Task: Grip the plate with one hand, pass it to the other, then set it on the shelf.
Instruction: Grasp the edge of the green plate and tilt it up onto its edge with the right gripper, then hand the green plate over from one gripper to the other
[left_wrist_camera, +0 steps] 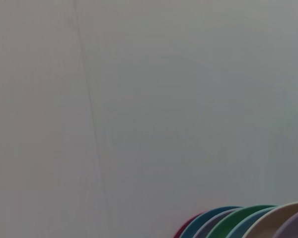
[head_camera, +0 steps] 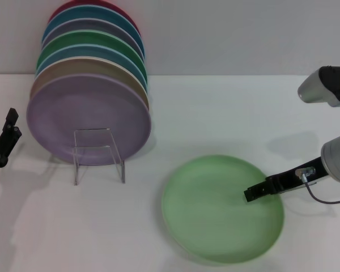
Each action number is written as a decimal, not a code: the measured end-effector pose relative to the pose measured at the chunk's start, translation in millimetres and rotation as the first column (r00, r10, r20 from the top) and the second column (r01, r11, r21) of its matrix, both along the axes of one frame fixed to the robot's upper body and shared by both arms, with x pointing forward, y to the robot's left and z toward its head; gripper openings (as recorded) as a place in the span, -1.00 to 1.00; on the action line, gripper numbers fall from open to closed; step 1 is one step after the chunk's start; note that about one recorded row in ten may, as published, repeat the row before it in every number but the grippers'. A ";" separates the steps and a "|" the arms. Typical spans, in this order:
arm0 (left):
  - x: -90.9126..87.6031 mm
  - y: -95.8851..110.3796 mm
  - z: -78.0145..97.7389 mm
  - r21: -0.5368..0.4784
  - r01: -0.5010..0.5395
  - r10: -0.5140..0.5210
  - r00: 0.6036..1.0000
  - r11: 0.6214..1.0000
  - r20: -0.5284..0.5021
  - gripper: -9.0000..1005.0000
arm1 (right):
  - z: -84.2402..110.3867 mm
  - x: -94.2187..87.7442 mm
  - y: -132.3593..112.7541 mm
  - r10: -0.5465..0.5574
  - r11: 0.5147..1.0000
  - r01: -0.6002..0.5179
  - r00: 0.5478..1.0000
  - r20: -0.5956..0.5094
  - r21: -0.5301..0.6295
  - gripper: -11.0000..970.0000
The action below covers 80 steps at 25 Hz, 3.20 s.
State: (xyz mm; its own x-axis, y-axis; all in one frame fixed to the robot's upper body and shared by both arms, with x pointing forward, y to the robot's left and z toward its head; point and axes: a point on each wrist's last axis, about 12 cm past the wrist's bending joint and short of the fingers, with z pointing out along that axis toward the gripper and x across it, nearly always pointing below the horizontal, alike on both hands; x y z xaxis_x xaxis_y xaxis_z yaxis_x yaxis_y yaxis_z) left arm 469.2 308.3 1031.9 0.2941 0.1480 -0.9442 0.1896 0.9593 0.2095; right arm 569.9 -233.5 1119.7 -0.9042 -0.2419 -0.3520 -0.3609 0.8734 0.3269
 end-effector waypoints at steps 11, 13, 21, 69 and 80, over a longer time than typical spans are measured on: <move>-0.9 0.1 -0.1 0.001 0.003 -0.003 1.000 1.000 0.001 0.59 | -3.3 -3.7 0.1 0.003 1.000 -0.003 1.000 -0.022 -0.014 0.53; -1.0 0.0 -0.1 0.002 0.004 -0.004 1.000 1.000 0.001 0.59 | -4.0 -3.8 -1.1 -0.001 1.000 0.001 1.000 -0.023 -0.023 0.53; -0.8 0.5 -0.2 0.002 0.002 -0.002 1.000 1.000 -0.001 0.59 | -6.7 -2.9 0.7 0.008 0.999 -0.009 1.000 -0.024 -0.041 0.16; 43.2 -106.2 173.6 -0.016 0.435 -0.421 0.860 0.900 -0.289 0.59 | -8.5 -84.8 -95.9 -0.110 0.961 -0.108 0.691 0.714 0.253 -0.95; 39.0 -187.0 202.0 0.201 0.521 -0.370 0.782 0.829 -0.502 0.53 | -10.2 -71.2 -97.8 -0.080 0.969 -0.129 0.637 0.766 0.209 -0.95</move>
State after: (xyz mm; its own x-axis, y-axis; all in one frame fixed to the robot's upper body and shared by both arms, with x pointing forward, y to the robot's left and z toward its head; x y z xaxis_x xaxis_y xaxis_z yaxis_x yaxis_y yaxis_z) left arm 508.1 121.3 1233.9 -0.0153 0.4094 -0.9122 0.7197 0.6378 0.2742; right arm 498.7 -331.3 1109.5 -0.2778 -0.0803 -0.9573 -0.5915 0.7995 0.1046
